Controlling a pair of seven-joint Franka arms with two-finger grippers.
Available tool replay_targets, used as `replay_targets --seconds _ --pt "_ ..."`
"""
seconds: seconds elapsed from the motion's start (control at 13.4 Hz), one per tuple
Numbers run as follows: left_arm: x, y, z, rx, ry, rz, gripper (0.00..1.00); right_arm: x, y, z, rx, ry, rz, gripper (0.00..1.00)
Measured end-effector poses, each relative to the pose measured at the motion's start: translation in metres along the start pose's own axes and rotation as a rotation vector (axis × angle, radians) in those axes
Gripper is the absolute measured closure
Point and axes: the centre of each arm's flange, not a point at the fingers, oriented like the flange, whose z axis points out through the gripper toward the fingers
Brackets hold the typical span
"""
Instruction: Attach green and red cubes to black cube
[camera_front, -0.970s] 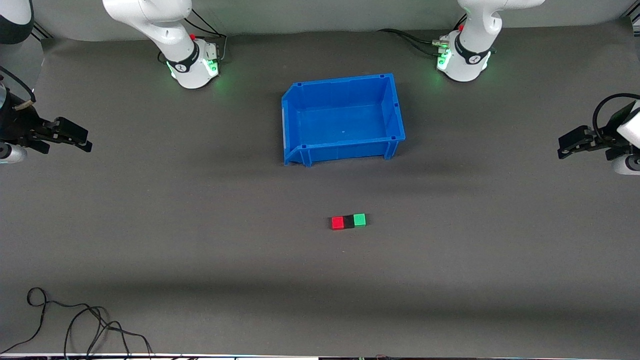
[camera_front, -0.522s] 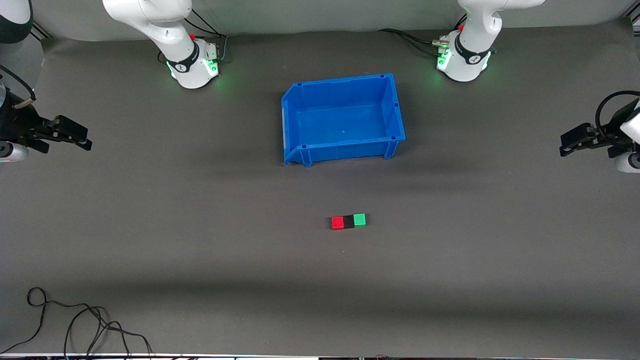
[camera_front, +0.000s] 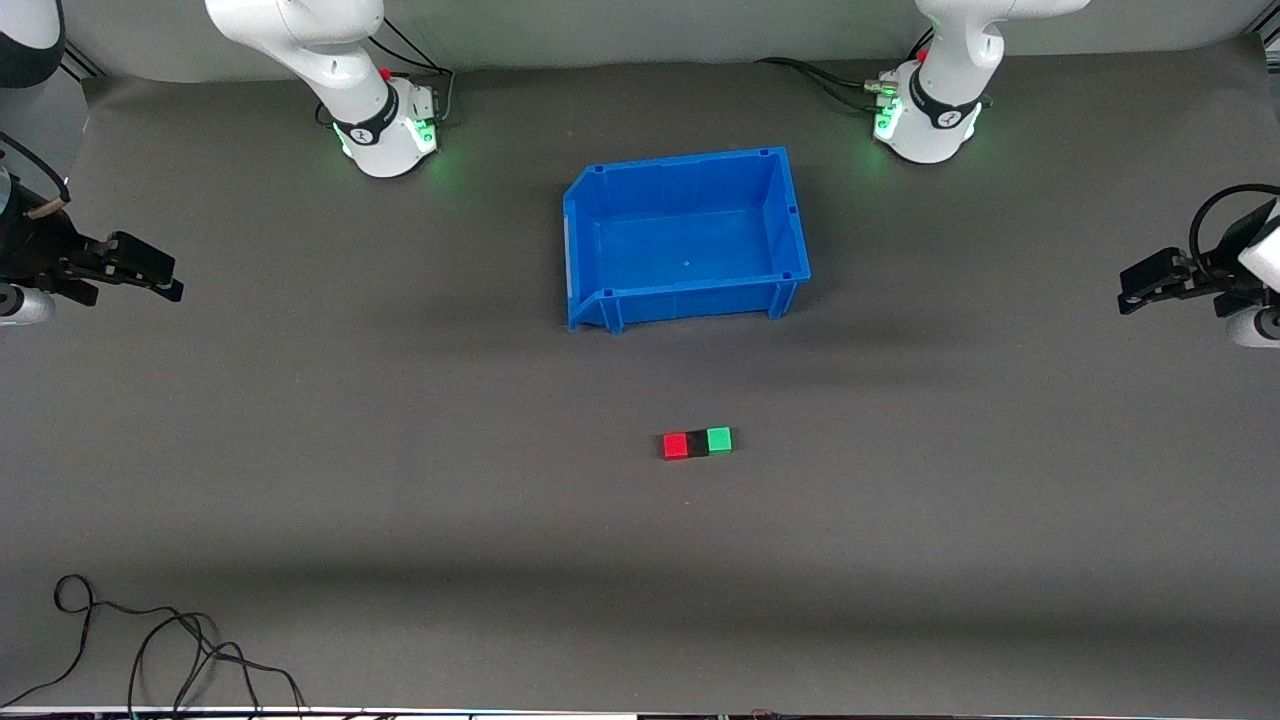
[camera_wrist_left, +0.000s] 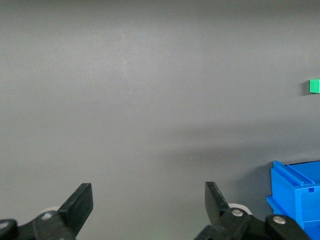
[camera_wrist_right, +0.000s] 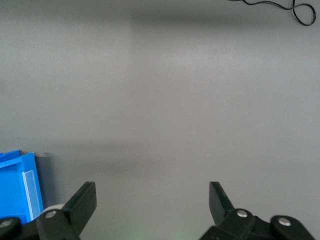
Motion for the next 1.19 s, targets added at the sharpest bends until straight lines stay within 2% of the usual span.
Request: replay_targets --seconds 1.19 --pt "0.0036 0.0046 0.0 0.0 0.002 0.008 0.0 0.0001 -0.0038 -0.0001 0.006 0.0 0.04 0.0"
